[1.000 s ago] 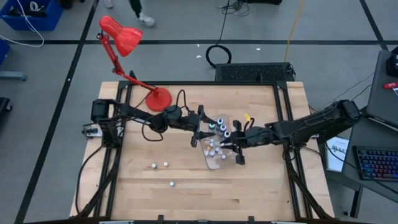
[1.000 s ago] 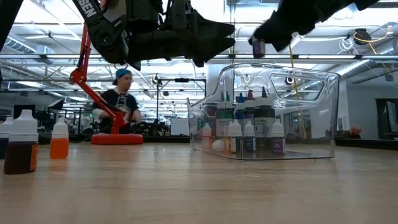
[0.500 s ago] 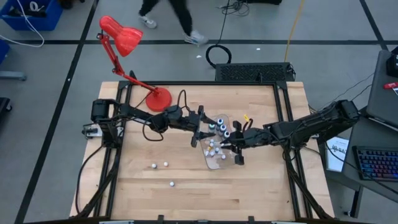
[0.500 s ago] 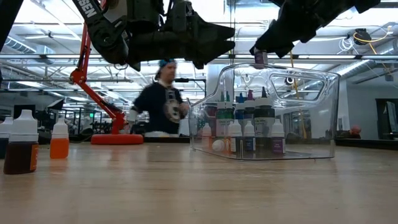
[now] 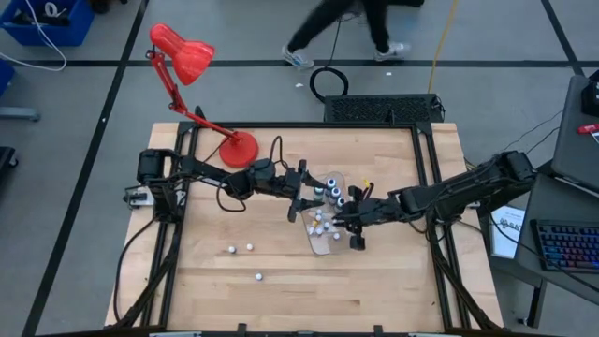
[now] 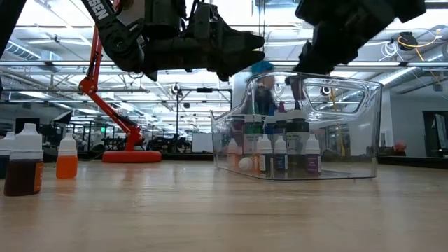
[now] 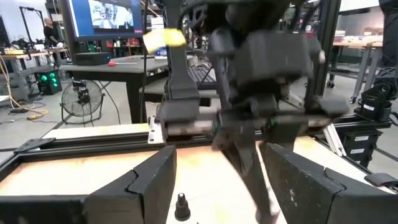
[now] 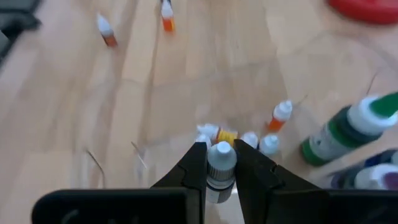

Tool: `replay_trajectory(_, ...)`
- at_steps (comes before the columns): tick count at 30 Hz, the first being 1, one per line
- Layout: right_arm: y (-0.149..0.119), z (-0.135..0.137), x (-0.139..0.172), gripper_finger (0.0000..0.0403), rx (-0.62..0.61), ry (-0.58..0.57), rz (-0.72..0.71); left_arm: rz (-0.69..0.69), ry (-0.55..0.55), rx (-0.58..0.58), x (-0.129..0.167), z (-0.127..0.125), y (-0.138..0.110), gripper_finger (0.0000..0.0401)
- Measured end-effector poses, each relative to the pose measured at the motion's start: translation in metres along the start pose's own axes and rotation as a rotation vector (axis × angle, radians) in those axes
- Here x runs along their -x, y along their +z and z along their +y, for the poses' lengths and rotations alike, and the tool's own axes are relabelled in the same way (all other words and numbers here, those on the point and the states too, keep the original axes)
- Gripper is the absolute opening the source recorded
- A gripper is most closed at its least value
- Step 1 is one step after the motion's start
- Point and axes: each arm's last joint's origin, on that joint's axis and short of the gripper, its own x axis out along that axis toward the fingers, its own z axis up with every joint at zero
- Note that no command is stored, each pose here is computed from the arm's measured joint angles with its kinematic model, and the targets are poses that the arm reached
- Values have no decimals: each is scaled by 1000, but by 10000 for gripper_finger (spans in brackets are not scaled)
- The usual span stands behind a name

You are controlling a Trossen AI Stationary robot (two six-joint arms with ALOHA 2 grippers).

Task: Pick & Place food coloring
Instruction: Put the purple food coloring bottle into the transparent container

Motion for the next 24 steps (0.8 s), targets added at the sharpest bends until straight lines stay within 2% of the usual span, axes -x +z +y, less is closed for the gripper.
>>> replay_trajectory(4, -7, 0, -12, 45, 7, -15, 53, 1, 0, 14, 0, 0, 0, 246)
replay_trajectory(8, -4, 0, -13, 45, 10, -9, 17, 13, -5, 31, -1, -2, -1, 246)
replay_trajectory(12, 6, 0, 1, 45, 40, -4, -60, 39, -19, 21, -2, -7, -4, 246)
replay_trajectory(15, 12, -3, 13, 45, 51, -51, -113, 45, -27, 24, -3, -10, -4, 246)
replay_trajectory(19, 19, -5, 28, 45, 69, -67, -183, 66, 9, 17, -4, -11, -7, 246)
replay_trajectory(24, 26, -7, 35, 45, 127, -124, -246, 16, 39, -1, -5, -11, -6, 246)
